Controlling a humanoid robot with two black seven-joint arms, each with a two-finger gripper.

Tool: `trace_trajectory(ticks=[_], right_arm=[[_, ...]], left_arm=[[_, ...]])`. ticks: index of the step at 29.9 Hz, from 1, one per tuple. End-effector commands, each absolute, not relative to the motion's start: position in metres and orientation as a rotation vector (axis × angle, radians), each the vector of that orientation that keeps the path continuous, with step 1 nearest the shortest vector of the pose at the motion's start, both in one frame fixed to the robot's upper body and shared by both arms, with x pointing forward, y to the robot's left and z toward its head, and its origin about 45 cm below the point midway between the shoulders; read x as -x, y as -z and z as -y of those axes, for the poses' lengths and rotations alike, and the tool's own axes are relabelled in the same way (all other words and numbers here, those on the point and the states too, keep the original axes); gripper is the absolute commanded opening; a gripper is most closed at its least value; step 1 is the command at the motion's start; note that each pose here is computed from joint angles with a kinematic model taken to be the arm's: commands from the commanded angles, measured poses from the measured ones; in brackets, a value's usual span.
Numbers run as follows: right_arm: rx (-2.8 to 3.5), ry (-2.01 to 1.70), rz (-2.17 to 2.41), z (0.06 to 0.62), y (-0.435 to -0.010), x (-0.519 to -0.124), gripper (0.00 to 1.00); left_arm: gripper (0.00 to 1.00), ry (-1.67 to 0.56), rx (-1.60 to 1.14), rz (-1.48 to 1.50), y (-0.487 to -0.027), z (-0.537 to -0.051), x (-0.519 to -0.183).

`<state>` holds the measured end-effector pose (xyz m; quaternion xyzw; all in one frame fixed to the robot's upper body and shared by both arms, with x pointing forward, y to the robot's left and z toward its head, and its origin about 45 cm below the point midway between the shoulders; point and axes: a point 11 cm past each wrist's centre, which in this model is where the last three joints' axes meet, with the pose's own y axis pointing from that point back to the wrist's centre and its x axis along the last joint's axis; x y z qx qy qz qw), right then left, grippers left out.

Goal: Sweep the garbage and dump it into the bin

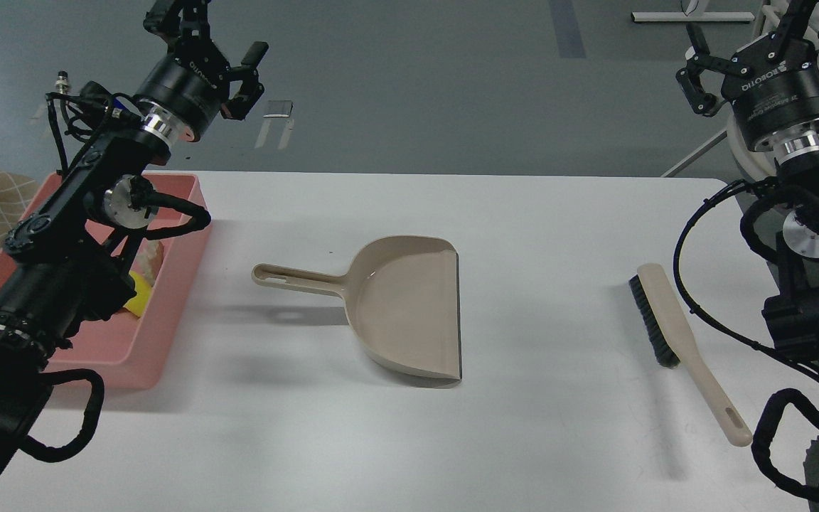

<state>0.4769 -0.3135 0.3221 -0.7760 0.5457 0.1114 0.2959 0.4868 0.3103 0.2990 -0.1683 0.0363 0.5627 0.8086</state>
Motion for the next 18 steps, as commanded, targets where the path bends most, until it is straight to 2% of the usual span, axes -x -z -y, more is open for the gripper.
trace_trajectory(ticks=[1,9,18], right_arm=[[2.059,-0.306,-1.457,0.314,-0.323,-0.481,1.00],[2.052,-0.304,-1.435,0.307,-0.324,-0.481,1.00],[2.048,-0.305,-1.443,0.310,-0.324,-0.481,1.00]], left_arm=[[0.96,-1.207,0.380,-0.088,-0.299,-0.309,-0.488],[0.97,-1.206,0.377,-0.097,-0.299,-0.314,-0.487],[0.97,-1.166,0.298,-0.086,-0.290,-0.296,-0.488]])
